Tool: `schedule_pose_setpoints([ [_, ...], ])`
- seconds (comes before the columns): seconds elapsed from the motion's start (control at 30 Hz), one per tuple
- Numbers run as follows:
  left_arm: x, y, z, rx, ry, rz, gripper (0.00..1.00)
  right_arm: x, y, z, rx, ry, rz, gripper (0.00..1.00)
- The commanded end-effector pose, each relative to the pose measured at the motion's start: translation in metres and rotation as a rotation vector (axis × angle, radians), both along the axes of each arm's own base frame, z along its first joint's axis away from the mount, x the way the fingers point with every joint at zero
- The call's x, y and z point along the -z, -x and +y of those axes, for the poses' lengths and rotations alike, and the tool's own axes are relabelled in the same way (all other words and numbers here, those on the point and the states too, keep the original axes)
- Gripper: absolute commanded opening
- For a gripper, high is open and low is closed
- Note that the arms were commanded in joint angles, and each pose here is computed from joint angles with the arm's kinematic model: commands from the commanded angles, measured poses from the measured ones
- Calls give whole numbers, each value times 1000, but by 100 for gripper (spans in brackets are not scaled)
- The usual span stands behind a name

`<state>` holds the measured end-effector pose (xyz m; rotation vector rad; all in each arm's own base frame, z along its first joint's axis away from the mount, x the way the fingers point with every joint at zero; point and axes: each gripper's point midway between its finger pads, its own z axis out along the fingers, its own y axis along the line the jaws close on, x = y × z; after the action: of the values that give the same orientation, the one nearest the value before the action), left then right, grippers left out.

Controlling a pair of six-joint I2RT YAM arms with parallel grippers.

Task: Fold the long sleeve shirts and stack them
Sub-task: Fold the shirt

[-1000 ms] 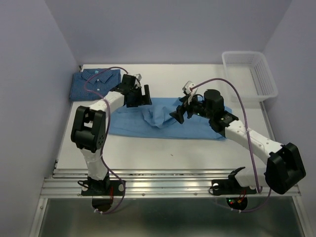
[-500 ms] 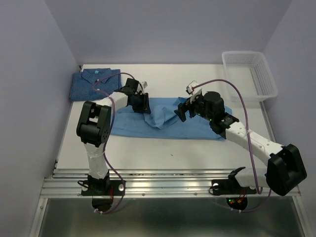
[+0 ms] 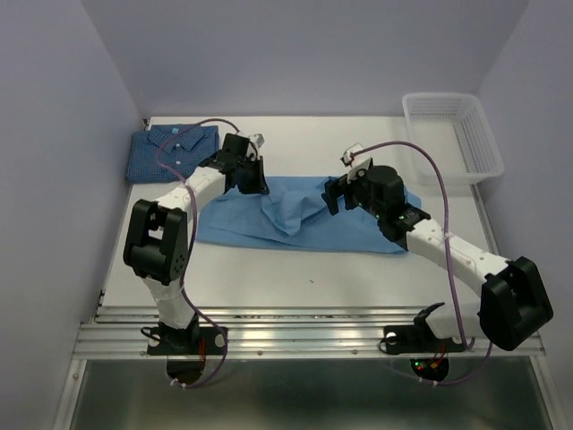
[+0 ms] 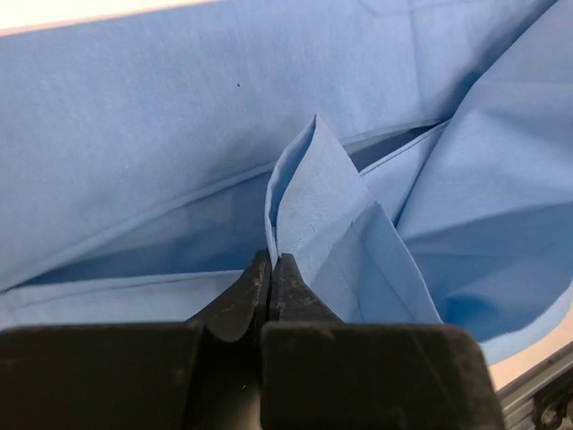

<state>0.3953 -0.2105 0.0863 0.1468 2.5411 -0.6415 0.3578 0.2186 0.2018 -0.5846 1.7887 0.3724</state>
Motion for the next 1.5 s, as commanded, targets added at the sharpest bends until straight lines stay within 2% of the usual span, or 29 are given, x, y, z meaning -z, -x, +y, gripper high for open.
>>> schedule_pose_setpoints([
  [0.0, -87, -24, 12, -126, 16, -232, 0, -5, -33, -35, 244, -32, 2, 100],
  [0.17, -143, -16, 23, -186, 54, -367, 0, -6, -40, -40, 233, -59, 21, 100],
  [0.23, -161, -7, 22, -175, 86, -405, 0, 0, -34, -41, 114, 47, -18, 100],
  [0.3, -170, -1, 19, -143, 107, -426, 0, -2, -35, -55, 78, 130, -74, 100],
  [0.33, -174, 2, 19, -139, 116, -434, 0, -8, -42, -67, 80, 120, -80, 100],
  [0.43, -163, 2, 21, -146, 97, -416, 0, -23, -55, -74, 102, 88, -82, 100],
  [0.67, -111, -6, 19, -167, 45, -265, 0, 4, -59, -72, 129, 44, 60, 100],
  [0.93, -124, -17, 33, -254, -15, -278, 0, 24, -38, -55, 40, -16, 154, 100],
  [1.17, -94, -10, 61, -362, -162, -186, 1, 48, -40, -74, 183, -11, 233, 100],
  [1.37, -83, -6, 69, -385, -197, -158, 14, 59, -42, -75, 204, -6, 262, 100],
  [1.4, -82, -5, 69, -385, -203, -154, 22, 60, -42, -75, 204, -4, 264, 100],
  [1.47, -79, -5, 70, -386, -210, -150, 27, 60, -42, -75, 203, -3, 265, 100],
])
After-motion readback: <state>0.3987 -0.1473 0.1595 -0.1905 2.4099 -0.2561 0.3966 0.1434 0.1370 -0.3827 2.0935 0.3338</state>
